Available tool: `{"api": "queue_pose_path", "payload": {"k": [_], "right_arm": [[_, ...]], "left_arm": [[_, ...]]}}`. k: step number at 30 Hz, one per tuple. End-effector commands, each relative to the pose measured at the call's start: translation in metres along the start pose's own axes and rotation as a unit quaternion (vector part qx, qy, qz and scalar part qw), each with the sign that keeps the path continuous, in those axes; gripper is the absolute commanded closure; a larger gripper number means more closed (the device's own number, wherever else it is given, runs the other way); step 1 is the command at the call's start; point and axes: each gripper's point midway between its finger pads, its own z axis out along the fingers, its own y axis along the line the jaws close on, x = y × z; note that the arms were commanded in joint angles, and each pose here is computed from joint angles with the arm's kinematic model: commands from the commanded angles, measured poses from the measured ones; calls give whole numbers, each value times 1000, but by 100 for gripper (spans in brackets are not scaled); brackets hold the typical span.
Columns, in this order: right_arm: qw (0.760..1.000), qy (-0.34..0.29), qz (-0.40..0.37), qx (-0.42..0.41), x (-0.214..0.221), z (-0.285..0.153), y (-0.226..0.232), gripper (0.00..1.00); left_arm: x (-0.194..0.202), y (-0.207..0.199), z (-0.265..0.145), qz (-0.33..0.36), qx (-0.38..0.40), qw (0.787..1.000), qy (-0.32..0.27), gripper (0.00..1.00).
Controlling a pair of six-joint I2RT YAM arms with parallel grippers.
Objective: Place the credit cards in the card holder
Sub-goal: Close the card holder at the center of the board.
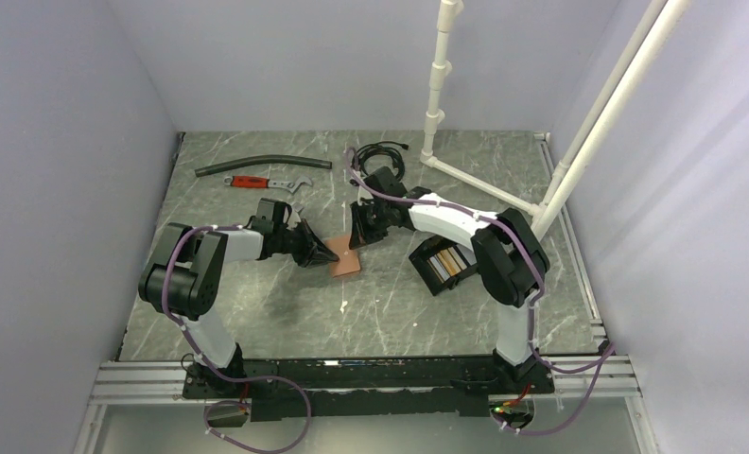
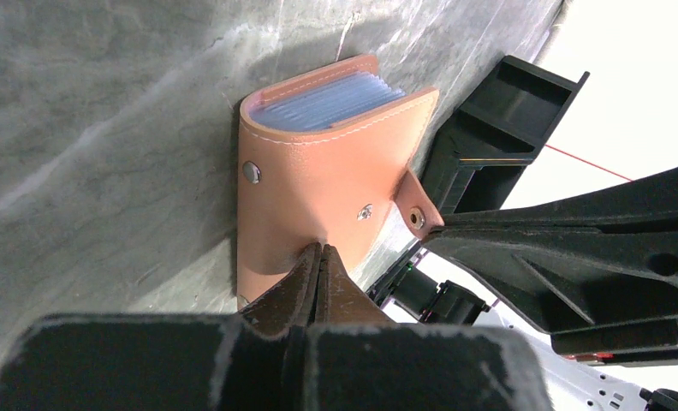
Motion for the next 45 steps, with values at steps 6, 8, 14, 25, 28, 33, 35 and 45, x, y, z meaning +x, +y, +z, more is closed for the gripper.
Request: {"api": "queue_pose_path", "payload": {"k": [6, 8, 14, 25, 28, 33, 35, 45], "right_arm": [[998, -2, -1, -70, -9, 8, 16, 100], [998, 6, 5, -68, -6, 12, 11, 100], [996, 13, 18, -83, -6, 18, 9, 100], [993, 22, 29, -116, -1, 27, 12, 100], [992, 25, 30, -117, 1, 28, 10, 100], [991, 42, 31, -123, 10, 33, 8, 100], [990, 51, 27, -128, 15, 34, 8, 100], [980, 70, 0, -185, 26, 35, 9, 100]], "left_arm": [[-1, 20, 9, 5, -35, 999, -12, 99], [-2, 20, 9, 5, -35, 999, -12, 99], [-3, 21, 10, 4, -36, 999, -12, 99], [-3, 21, 12, 2, -37, 999, -10, 99], [-3, 20, 12, 3, -36, 999, -11, 99], [-3, 22, 12, 3, -38, 999, -10, 99], [-3, 21, 12, 3, -37, 999, -10, 99], [-2, 23, 13, 2, -38, 999, -9, 99]]}}
